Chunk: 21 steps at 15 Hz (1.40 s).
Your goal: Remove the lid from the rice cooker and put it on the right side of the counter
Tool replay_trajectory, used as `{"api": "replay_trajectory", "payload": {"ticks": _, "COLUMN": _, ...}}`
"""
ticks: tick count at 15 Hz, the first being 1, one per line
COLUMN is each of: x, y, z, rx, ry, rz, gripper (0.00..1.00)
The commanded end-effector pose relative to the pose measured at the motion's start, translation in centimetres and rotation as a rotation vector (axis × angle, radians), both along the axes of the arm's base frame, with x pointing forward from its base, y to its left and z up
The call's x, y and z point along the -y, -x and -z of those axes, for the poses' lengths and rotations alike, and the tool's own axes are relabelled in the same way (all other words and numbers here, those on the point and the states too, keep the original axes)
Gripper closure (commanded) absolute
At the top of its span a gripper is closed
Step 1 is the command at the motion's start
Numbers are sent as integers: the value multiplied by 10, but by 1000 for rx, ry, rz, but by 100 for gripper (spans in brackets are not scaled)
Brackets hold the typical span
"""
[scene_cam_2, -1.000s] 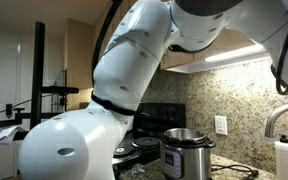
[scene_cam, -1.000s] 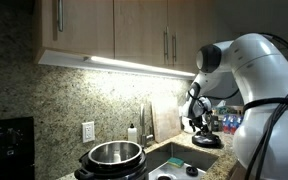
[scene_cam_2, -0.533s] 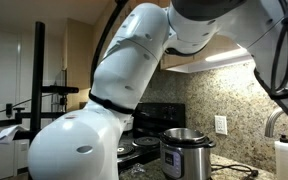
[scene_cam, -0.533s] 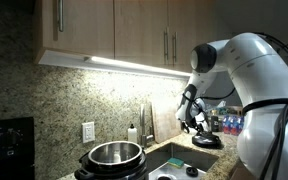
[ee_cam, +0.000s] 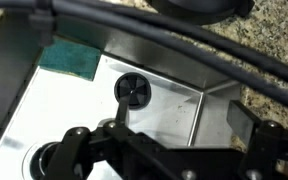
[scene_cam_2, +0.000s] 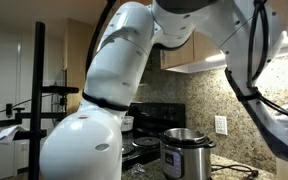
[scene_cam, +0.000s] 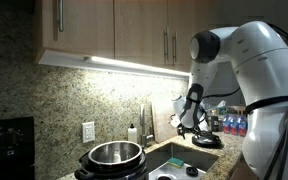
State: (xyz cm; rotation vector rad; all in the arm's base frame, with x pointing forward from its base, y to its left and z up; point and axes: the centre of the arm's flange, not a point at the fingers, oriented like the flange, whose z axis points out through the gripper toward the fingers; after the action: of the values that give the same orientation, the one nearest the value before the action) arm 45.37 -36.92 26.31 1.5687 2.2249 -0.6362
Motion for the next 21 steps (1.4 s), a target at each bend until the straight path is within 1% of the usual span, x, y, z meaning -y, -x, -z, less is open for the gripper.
{"api": "replay_trajectory", "payload": {"ticks": 1, "x": -42, "y": 35, "z": 13, "rx": -25, "ry": 23, "rz": -205, "gripper": 0}}
{"api": "replay_trajectory", "payload": {"ticks": 3, "x": -59, "y": 43, "z": 20, "rx": -47, "ry": 37, "rz": -331, "gripper": 0}}
{"api": "replay_trajectory", "payload": {"ticks": 5, "x": -60, "y": 46, "z": 20, "rx": -80, "ry": 68, "rz": -459, "gripper": 0}}
{"api": "replay_trajectory", "payload": {"ticks": 6, "x": -52, "y": 29, "z": 25, "rx": -87, "ry": 37, "rz": -379, "gripper": 0}}
{"api": "replay_trajectory", "payload": {"ticks": 13, "x": -53, "y": 28, "z": 26, "rx": -91, "ry": 39, "rz": -390, "gripper": 0}}
{"api": "replay_trajectory", "payload": {"ticks": 14, "x": -65, "y": 27, "z": 29, "rx": -98, "ry": 39, "rz": -420, "gripper": 0}}
{"api": "replay_trajectory", "payload": {"ticks": 15, "x": -73, "y": 30, "z": 24, "rx": -111, "ry": 62, "rz": -452, "gripper": 0}}
{"api": "replay_trajectory", "payload": {"ticks": 16, "x": -83, "y": 33, "z": 17, "rx": -123, "ry": 70, "rz": -506, "gripper": 0}}
{"api": "replay_trajectory", "payload": {"ticks": 17, "x": -95, "y": 40, "z": 8, "rx": -139, "ry": 97, "rz": -553, "gripper": 0}}
{"api": "replay_trajectory", "payload": {"ticks": 21, "x": -134, "y": 68, "z": -17, "rx": -172, "ry": 151, "rz": -805, "gripper": 0}}
